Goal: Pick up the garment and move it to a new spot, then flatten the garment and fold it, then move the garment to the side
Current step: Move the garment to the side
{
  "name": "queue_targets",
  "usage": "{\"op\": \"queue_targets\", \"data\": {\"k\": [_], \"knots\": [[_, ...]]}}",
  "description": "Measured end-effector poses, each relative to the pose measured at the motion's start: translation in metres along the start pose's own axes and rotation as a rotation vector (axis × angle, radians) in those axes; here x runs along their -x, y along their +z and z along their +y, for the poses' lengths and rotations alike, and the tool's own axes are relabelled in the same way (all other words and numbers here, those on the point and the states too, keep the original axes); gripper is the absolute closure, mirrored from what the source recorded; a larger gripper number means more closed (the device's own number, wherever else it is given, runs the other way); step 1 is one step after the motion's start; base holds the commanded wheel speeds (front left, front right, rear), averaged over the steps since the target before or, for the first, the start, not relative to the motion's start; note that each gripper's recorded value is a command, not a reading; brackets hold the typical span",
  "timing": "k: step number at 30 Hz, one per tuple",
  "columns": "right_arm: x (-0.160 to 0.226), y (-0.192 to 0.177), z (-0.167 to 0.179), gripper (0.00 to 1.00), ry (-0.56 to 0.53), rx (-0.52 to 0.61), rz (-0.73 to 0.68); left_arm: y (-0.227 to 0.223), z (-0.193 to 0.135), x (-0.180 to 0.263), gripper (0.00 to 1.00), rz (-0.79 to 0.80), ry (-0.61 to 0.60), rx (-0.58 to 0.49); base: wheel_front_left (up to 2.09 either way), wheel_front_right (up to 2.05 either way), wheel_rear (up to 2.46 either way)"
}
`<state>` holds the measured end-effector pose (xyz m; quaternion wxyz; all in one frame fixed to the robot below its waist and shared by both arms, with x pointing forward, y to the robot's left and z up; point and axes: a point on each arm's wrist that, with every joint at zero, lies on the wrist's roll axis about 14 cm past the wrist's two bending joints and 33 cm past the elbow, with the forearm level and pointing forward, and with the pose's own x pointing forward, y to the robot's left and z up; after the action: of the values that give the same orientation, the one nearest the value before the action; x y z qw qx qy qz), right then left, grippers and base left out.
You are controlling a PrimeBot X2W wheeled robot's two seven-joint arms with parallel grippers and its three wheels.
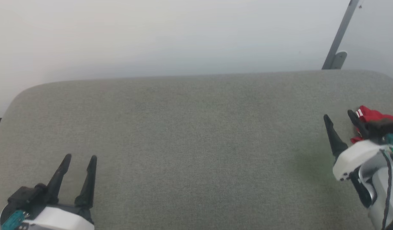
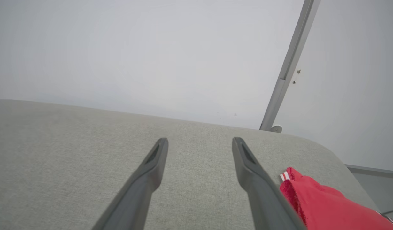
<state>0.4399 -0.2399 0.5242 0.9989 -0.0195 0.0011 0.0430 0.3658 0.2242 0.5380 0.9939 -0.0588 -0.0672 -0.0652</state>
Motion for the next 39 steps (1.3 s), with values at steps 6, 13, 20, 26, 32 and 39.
{"op": "queue_targets", "data": {"k": [6,13,20,26,32,39], "knots": [[0.023,-0.003,0.008,0.0,0.0,-0.014,-0.033,0.008,0.011,0.021,0.0,-0.022,0.046,-0.002,0.0,0.0,0.0],[0.05,-0.012,0.016,0.0,-0.025,-0.046,-0.05,0.006,0.017,0.036,0.0,-0.02,0.086,0.009,0.0,0.0,0.0],[0.071,-0.018,0.019,0.0,-0.054,-0.077,-0.058,0.005,0.02,0.046,0.0,-0.02,0.113,0.022,0.0,0.0,0.0],[0.082,-0.021,0.03,0.0,-0.056,-0.094,-0.063,0.005,0.022,0.053,0.0,-0.023,0.129,0.03,0.0,0.0,0.0],[0.087,-0.023,0.036,0.0,-0.054,-0.108,-0.062,0.006,0.025,0.055,0.0,-0.028,0.146,0.027,0.0,0.0,0.0],[0.092,-0.023,0.039,0.0,-0.061,-0.124,-0.067,0.006,0.026,0.059,0.0,-0.027,0.155,0.026,0.0,0.0,0.0]]}}
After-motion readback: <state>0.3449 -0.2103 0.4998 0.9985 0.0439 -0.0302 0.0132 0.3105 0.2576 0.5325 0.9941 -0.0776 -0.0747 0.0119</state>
